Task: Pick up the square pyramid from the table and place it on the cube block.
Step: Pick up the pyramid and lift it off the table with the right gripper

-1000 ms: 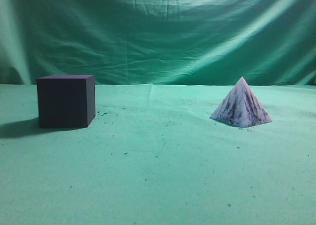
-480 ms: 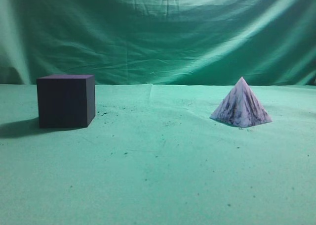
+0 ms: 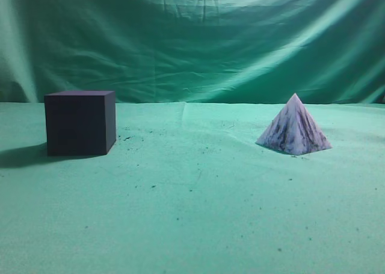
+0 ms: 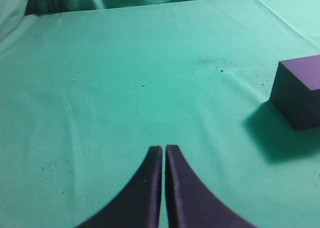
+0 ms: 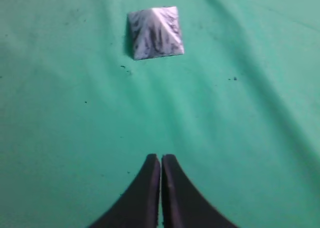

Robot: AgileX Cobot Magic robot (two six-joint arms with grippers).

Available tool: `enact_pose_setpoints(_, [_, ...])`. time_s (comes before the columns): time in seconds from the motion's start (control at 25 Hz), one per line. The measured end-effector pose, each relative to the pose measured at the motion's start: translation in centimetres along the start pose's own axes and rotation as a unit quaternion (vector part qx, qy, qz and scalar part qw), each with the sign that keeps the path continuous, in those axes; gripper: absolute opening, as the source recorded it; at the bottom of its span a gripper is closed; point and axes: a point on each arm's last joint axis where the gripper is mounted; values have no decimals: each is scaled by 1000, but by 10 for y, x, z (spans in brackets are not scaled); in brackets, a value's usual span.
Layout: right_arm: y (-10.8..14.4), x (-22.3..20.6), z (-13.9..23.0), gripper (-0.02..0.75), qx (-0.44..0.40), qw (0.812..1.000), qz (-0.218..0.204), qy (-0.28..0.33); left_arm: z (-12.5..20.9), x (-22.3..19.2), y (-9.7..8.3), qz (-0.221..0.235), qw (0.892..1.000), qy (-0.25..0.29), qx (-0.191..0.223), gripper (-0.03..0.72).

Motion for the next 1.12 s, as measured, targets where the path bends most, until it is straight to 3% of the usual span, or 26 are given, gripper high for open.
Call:
enact_pose_setpoints(0.08, [4, -15, -18, 0, 21, 1000, -12, 20, 0, 0, 0, 0, 1000, 1, 0, 0])
enact_pose_setpoints(0.12, [5, -24, -28, 48, 28, 999, -16, 25, 0, 0, 0, 0, 1000, 1, 0, 0])
enact_pose_setpoints(0.16, [7, -30, -37, 48, 36, 999, -20, 26, 0, 0, 0, 0, 1000, 1, 0, 0])
enact_pose_setpoints(0.4, [12, -82, -76, 557, 54, 997, -30, 46, 0, 0, 0, 0, 1000, 1, 0, 0])
enact_pose_setpoints(0.48, [10, -96, -82, 646, 40, 997, -22, 62, 0, 0, 0, 0, 1000, 1, 0, 0])
enact_pose_setpoints(0.68, [3, -128, -86, 647, 24, 994, 13, 106, 0, 0, 0, 0, 1000, 1, 0, 0])
enact_pose_setpoints(1.12, [-14, -178, -82, 647, -40, 991, 12, 128, 0, 0, 0, 0, 1000, 1, 0, 0])
Point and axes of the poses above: a point on each arm's last joint axis where the gripper is mounted, x pointing back along that axis away from the gripper, y along the wrist's bending axis when the last joint is at zero, z = x × y, and after that the axes turned 12 degrees about x, right-handed
